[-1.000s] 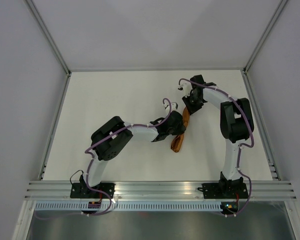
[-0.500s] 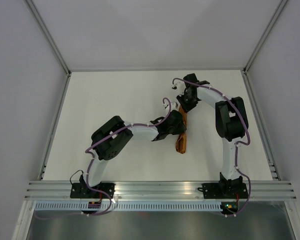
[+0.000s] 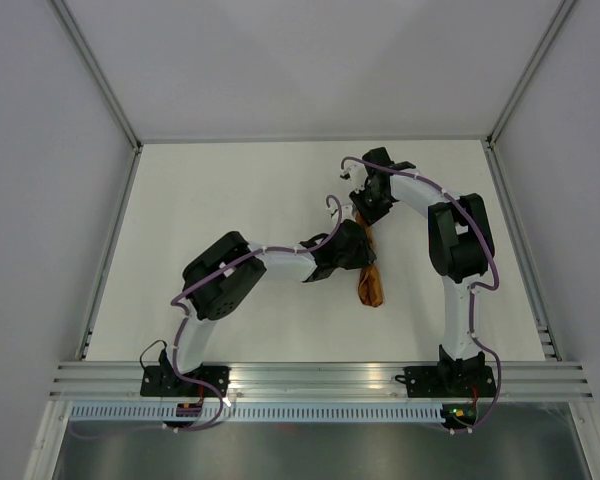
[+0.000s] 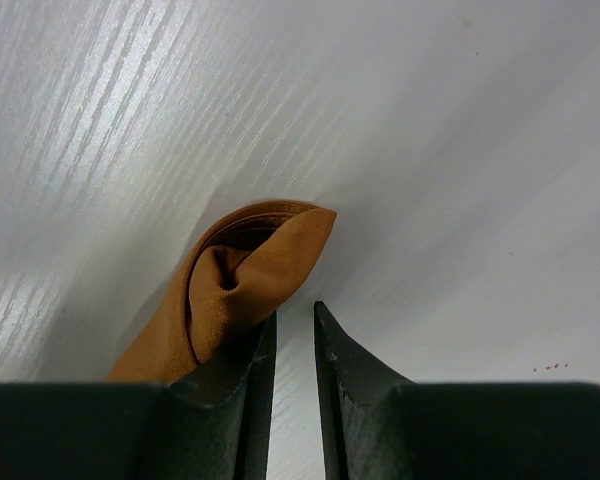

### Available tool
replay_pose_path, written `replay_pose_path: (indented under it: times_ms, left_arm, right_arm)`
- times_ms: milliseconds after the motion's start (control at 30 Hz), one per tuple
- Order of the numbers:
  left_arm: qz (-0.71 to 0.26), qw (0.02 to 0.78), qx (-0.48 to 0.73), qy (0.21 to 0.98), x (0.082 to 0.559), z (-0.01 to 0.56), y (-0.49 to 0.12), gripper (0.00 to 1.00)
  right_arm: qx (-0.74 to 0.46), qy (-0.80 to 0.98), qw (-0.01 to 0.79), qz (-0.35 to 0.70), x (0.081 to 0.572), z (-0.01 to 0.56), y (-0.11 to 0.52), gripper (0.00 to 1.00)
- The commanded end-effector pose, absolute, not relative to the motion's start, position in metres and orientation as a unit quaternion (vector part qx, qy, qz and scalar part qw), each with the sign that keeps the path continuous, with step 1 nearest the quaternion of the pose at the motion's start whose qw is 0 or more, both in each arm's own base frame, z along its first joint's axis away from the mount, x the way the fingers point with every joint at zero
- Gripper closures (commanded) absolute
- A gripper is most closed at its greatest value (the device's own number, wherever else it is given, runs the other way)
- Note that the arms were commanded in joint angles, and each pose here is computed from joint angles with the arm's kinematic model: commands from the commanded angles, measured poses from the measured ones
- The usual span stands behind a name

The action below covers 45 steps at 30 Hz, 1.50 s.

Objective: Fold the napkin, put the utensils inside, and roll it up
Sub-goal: Roll the napkin at the center of the board.

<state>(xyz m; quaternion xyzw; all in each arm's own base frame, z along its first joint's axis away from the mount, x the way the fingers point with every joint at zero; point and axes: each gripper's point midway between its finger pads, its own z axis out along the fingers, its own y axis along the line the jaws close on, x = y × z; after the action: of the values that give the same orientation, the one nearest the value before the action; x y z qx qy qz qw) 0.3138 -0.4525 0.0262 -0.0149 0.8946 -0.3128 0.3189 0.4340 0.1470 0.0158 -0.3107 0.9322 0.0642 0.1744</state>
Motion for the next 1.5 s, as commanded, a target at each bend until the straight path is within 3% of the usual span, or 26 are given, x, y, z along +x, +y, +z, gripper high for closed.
replay_pose_path:
  times_ms: [0,1467]
  left_arm:
    - [-0.219,0.227,0.030,0.949,0.265,-0.043,-0.406,0.56]
    - [-0.292,0.313,0.137,0.893,0.288,0.033,-0.440,0.43]
  right_arm:
    - [-0.293,0.940,0.171,0.046,0.436,0.015,0.144,0.73]
    - [-0.276,0.944,0.175,0.043,0.436,0.017,0.135,0.74]
